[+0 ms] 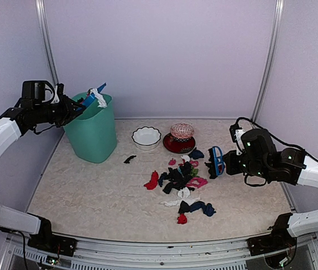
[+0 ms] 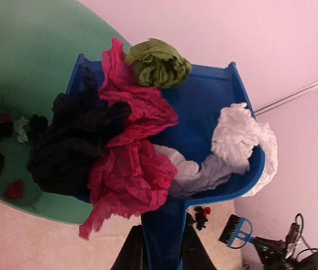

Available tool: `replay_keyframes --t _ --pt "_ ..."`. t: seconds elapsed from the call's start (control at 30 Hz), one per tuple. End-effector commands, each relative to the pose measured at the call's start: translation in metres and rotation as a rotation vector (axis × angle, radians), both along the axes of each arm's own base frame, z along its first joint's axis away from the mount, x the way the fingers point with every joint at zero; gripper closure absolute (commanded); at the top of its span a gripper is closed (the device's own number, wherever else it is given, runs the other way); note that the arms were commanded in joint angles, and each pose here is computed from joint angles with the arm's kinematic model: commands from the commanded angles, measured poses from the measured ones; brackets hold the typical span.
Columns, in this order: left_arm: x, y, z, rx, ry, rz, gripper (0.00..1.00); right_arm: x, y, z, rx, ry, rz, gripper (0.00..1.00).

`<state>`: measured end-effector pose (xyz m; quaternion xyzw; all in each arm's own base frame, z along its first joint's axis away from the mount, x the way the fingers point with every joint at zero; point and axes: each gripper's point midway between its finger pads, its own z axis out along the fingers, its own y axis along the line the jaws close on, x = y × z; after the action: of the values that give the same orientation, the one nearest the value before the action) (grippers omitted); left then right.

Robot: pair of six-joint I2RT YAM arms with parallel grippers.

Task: Sweep away the paper scraps from the table
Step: Dump the paper scraps in the dustpan into the trash bin.

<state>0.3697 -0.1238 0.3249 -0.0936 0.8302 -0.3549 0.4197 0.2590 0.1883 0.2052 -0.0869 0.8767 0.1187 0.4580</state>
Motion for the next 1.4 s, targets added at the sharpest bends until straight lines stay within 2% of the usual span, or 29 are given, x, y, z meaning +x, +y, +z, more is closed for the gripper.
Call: replay_keyframes --t 0.0,0.17,0.57,0.7,0.93,1.13,1.27,1.37 --pt "-0.011 -0.01 0.027 -0.295 -0.004 -0.125 1.0 0.0 -0.005 0.003 0.014 -0.008 -0.015 1.0" --pt "-0.009 -0.003 0.036 -0.483 0.005 -0.158 1.0 0.0 -0.006 0.004 0.015 -0.01 -0.015 1.0" --pt "0.0 0.02 0.045 -0.944 0.081 -0.109 1.0 -0.001 -0.007 0.0 0.027 -0.004 -0.026 1.0" --pt "0.007 0.024 0.051 -1.023 0.079 -0.085 1.0 0.0 -0.005 -0.001 0.028 0.001 -0.024 1.0" --pt "0.029 0.031 0.048 -0.991 0.079 -0.047 1.0 -0.001 -0.005 -0.006 0.034 0.01 -0.026 1.0" --pt "0.039 0.032 0.058 -0.868 0.027 -0.057 1.0 -0.002 -0.008 -0.007 0.028 0.012 -0.033 1.0" --pt "0.053 0.033 0.062 -0.655 0.006 -0.045 1.0 -0.002 -0.007 -0.007 0.023 0.011 -0.031 1.0" --pt "0.055 0.039 0.064 -0.594 -0.014 -0.05 1.0 -0.002 -0.007 -0.008 0.025 0.011 -0.026 1.0"
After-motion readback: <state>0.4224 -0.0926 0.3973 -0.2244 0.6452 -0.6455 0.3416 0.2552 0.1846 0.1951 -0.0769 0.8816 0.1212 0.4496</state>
